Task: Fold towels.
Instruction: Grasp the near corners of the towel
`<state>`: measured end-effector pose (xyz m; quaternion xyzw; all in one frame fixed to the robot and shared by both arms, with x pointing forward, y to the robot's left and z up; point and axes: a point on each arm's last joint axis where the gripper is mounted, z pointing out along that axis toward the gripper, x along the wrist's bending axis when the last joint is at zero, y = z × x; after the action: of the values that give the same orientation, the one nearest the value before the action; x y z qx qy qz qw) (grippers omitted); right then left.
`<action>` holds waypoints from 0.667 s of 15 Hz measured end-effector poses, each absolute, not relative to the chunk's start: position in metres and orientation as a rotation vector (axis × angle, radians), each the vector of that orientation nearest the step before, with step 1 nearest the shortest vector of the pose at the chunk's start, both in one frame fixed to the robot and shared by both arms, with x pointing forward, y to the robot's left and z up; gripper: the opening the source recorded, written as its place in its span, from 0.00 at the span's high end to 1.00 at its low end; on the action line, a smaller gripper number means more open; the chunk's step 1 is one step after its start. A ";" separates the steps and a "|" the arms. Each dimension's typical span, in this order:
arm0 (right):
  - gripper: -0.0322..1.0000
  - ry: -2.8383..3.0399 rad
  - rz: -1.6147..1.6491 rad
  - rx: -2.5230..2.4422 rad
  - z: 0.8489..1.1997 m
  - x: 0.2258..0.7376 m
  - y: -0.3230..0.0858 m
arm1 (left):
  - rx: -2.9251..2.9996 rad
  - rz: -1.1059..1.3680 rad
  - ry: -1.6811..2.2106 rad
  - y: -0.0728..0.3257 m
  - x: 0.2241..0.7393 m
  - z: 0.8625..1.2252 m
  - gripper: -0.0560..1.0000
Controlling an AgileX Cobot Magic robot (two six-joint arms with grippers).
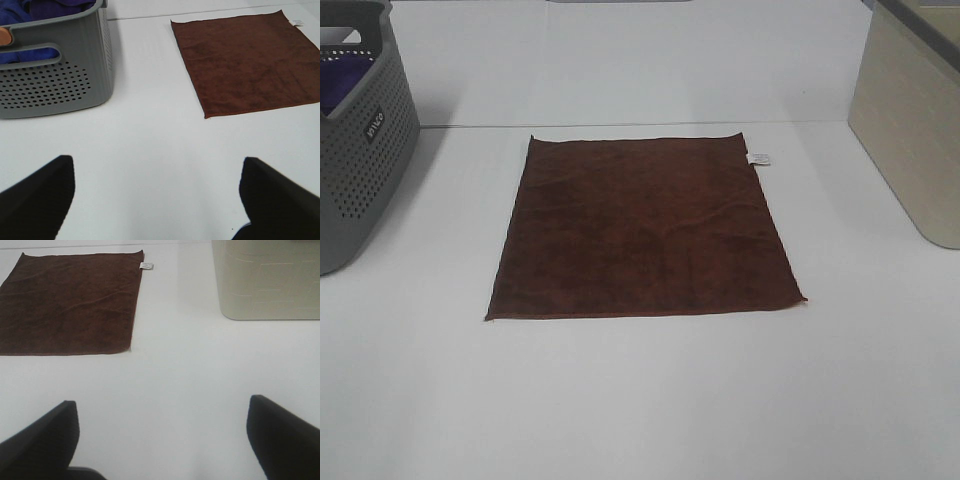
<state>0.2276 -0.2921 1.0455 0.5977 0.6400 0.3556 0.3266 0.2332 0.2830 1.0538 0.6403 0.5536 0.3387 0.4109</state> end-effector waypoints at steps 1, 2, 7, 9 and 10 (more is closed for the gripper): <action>0.14 1.677 0.932 1.566 1.046 0.228 -0.292 | 1.612 0.852 1.393 0.283 0.233 1.054 0.15; 0.14 1.677 0.932 1.566 1.046 0.228 -0.292 | 1.612 0.852 1.393 0.283 0.233 1.054 0.15; 0.14 1.677 0.932 1.566 1.046 0.228 -0.292 | 1.612 0.852 1.393 0.283 0.233 1.054 0.15; 0.14 1.677 0.932 1.566 1.046 0.228 -0.292 | 1.612 0.852 1.393 0.283 0.233 1.054 0.15; 0.14 1.677 0.932 1.566 1.046 0.228 -0.292 | 1.612 0.852 1.393 0.283 0.233 1.054 0.15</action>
<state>0.2276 -0.2921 1.0455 0.5977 0.6400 0.3556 0.3266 0.2332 0.2830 1.0538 0.6403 0.5536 0.3387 0.4109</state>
